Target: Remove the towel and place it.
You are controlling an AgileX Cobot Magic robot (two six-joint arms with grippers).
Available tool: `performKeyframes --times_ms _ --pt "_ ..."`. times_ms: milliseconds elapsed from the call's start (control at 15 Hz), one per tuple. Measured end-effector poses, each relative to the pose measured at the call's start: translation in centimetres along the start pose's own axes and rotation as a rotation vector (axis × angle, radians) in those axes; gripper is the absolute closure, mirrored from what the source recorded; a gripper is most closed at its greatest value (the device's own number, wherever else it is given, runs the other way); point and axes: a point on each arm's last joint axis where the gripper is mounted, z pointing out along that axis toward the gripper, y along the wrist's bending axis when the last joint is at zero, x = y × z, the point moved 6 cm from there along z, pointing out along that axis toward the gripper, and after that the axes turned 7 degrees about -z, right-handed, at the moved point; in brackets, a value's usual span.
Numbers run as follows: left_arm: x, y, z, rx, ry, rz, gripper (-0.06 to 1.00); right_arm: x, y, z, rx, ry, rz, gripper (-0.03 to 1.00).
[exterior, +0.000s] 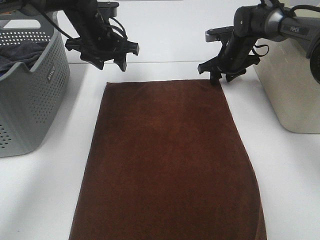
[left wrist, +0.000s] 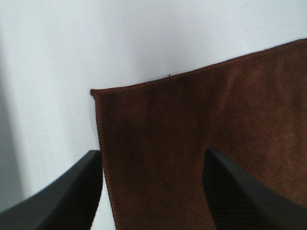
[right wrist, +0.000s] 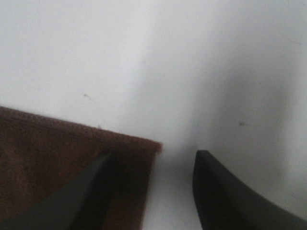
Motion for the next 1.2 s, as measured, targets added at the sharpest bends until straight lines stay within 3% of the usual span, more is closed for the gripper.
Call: performKeyframes --times_ms 200,267,333,400,467,800,1200 --pt "0.0 0.0 0.0 0.000 0.000 0.000 0.36 -0.2 0.1 0.4 -0.003 -0.018 0.006 0.55" --pt "-0.1 0.0 0.0 0.003 -0.008 0.003 0.36 -0.2 0.3 0.5 -0.014 -0.020 0.016 0.75" --pt "-0.2 -0.1 0.0 0.005 -0.013 0.003 0.36 -0.2 0.3 0.5 -0.016 -0.018 0.018 0.87" --pt "-0.2 -0.1 0.0 0.005 -0.013 0.003 0.36 -0.2 0.3 0.5 -0.016 -0.018 0.018 0.87" --pt "-0.5 -0.2 0.1 0.013 -0.037 0.003 0.36 0.0 0.3 0.5 -0.018 -0.008 0.018 0.97" --pt "-0.4 0.3 2.3 0.011 -0.056 0.002 0.36 0.1 -0.1 -0.3 0.005 0.023 -0.008 0.97" --pt "0.3 3.1 6.1 -0.014 -0.043 -0.065 0.41 -0.4 -0.7 -1.8 0.010 0.017 0.001 0.97"
